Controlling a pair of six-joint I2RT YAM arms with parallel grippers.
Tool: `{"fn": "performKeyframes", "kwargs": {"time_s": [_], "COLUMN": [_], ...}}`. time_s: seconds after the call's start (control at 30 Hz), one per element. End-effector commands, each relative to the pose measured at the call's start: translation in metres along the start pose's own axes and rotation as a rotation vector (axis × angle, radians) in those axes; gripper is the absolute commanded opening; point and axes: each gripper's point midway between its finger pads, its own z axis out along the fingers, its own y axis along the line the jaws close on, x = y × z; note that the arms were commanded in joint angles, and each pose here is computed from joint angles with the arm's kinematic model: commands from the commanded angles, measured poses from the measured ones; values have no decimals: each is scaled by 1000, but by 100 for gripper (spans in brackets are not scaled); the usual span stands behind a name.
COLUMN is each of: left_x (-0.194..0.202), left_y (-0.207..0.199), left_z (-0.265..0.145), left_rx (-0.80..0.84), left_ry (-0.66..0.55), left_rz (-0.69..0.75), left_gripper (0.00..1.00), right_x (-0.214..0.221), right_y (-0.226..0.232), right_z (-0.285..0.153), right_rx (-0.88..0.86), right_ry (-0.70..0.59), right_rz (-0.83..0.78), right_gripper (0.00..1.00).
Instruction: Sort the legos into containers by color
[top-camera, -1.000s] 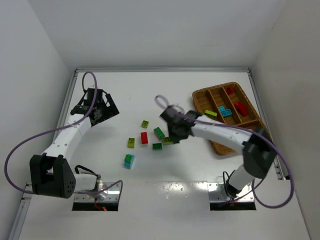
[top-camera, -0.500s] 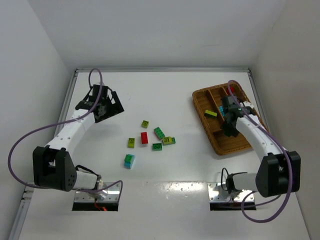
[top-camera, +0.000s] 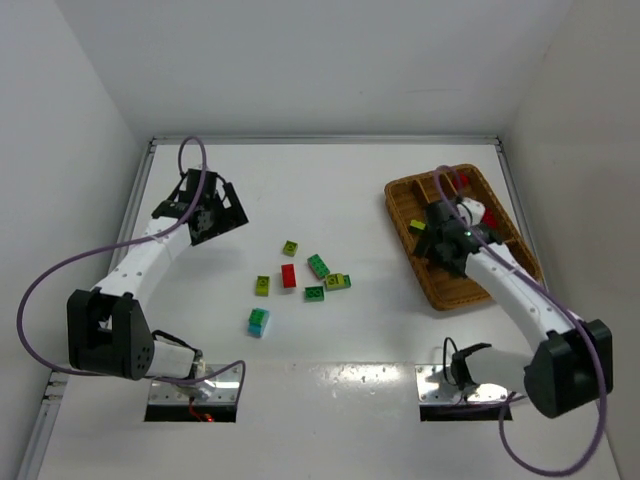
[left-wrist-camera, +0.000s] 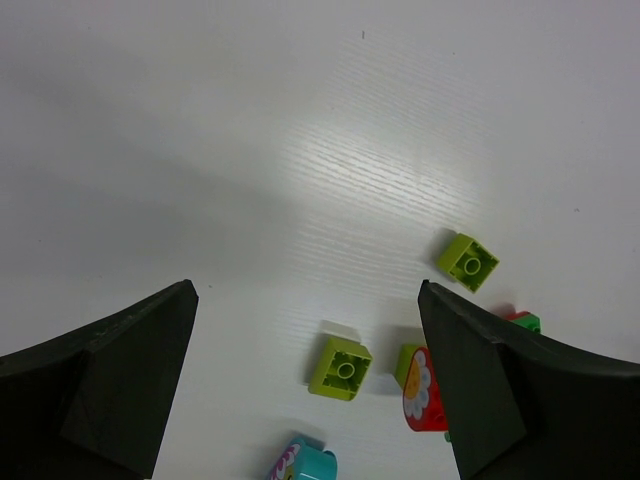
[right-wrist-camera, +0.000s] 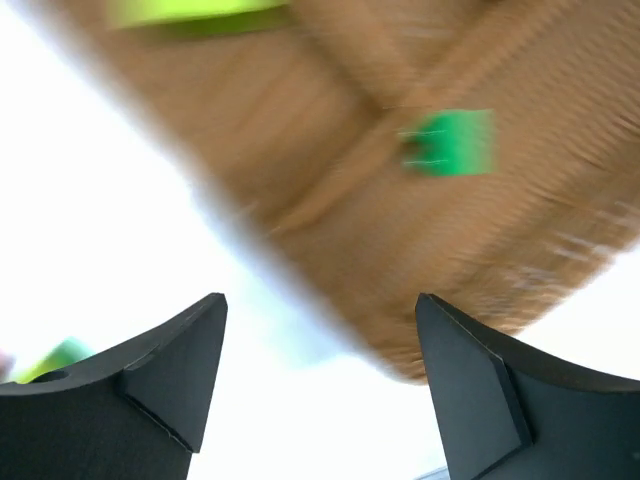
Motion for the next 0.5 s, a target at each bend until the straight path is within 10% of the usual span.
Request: {"fn": "performKeyframes", "kwargs": {"time_s": [0.0, 0.47], "left_x": [-26, -29], "left_y": [-4, 5], "left_z": [-7, -17], "left_rx": [-19, -45], "left_ry": [-88, -103], "left_rz": [7, -11], "left_gripper": [100, 100], "right_x": [7, 189], "right_y": [90, 250], "right_z": [-56, -106], "right_rx": [-368, -777], "right_ry": [-86, 249], "right_rz": [-190, -824], "right_gripper": [76, 76]}}
